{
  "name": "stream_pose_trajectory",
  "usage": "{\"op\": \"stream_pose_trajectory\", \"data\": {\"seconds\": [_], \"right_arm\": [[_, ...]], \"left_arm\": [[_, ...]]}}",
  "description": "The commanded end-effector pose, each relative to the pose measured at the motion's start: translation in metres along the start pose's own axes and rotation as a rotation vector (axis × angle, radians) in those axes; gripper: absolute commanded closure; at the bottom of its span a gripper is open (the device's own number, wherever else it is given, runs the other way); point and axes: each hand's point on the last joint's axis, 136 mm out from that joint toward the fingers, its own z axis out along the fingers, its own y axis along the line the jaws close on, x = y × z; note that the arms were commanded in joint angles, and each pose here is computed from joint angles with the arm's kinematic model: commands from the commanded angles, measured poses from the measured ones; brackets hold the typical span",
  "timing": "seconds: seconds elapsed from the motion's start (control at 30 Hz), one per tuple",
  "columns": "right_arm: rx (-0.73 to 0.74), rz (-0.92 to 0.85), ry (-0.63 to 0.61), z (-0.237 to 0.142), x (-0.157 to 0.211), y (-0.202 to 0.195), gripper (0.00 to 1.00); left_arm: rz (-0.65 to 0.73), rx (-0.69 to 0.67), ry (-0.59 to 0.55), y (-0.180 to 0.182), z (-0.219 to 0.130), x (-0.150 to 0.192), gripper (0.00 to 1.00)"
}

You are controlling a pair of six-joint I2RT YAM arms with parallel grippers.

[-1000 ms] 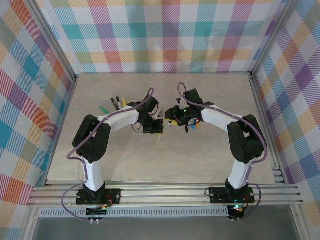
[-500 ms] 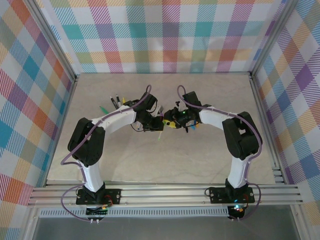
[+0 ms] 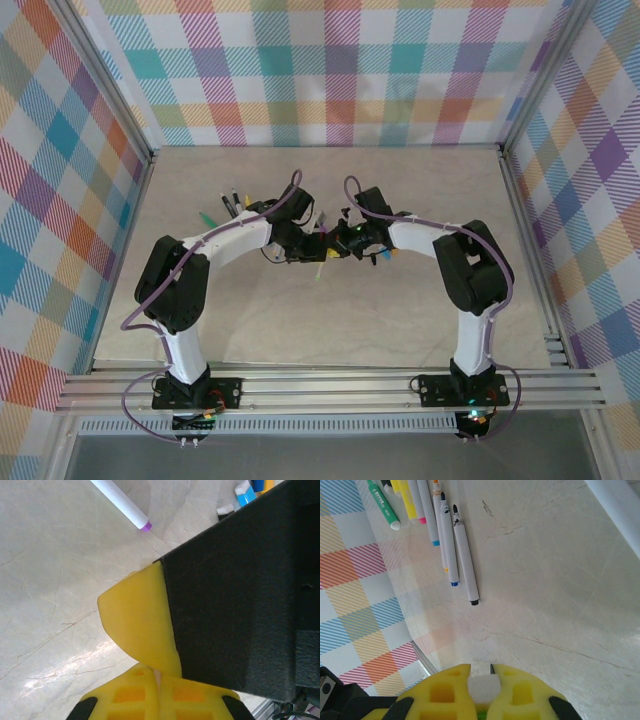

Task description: Open the pen caps

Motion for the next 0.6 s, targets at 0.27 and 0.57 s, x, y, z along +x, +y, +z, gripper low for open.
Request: {"op": "stream_pose_trajectory", "data": {"seconds": [0.27,0.57], "right_arm": [[-0.061,-0.038,-0.011,-0.003,-0.002,0.026,1.00],[-0.055,-0.046,-0.018,-0.004,-0.005,0.029,1.00]], "left_arm": [[0.001,0.015,0.009,-0.002,0.003,0.010,0.79],[-0.010,0.042,0.032,-0.007,0.008,0.014,1.00]]}}
